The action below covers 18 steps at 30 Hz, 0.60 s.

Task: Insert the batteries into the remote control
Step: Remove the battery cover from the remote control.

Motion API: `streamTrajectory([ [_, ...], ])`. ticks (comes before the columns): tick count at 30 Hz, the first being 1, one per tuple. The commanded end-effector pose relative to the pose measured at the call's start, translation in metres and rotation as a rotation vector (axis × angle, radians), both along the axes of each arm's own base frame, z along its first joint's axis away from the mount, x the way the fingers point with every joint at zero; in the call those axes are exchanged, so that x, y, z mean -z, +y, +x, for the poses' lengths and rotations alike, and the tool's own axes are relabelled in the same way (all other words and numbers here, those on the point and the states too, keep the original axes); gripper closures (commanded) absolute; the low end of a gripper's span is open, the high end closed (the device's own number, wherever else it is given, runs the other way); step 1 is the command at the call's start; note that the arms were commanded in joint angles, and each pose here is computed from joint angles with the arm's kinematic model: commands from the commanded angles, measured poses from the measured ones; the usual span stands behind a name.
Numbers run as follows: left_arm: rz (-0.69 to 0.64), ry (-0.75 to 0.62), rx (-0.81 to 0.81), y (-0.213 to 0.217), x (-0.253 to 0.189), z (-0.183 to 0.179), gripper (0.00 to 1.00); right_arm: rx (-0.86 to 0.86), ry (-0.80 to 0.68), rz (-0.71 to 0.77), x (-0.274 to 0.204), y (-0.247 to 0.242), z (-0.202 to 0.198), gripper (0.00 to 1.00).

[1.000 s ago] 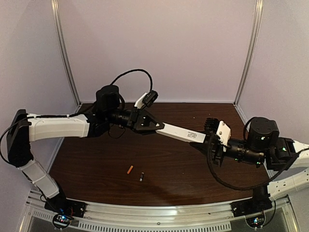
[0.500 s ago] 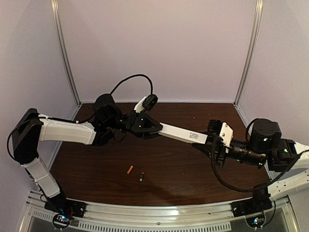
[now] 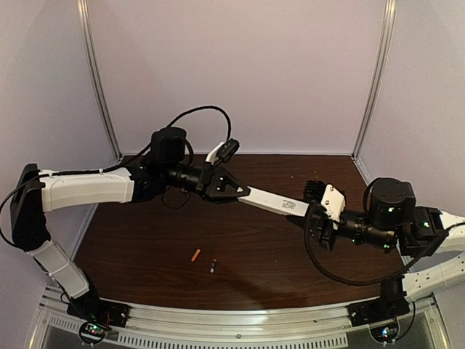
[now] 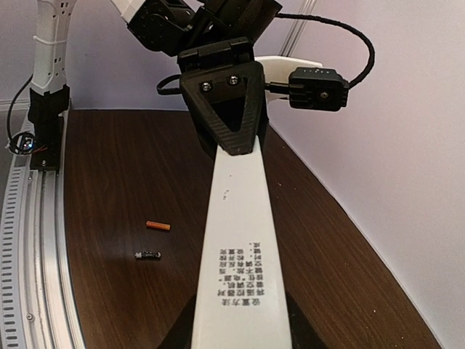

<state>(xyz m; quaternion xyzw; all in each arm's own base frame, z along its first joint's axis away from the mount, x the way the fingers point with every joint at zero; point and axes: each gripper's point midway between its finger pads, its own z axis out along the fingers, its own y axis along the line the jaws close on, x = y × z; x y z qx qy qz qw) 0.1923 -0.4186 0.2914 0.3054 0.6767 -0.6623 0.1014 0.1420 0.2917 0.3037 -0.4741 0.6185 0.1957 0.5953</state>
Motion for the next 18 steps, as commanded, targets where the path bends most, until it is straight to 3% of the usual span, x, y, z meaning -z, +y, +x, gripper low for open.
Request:
streamTrajectory([
  [1, 0.022, -0.060, -0.038, 0.004, 0.001, 0.007, 0.69, 0.016, -0.007, 0.035, -0.013, -0.004, 0.002, 1.00],
  [11, -0.166, -0.010, 0.107, 0.016, -0.022, -0.020, 0.75, 0.003, -0.040, 0.079, -0.020, -0.015, -0.003, 1.00],
  [18, -0.071, -0.039, 0.023, 0.010, -0.014, -0.004, 0.53, 0.006, -0.033, 0.067, -0.017, -0.013, -0.002, 1.00],
])
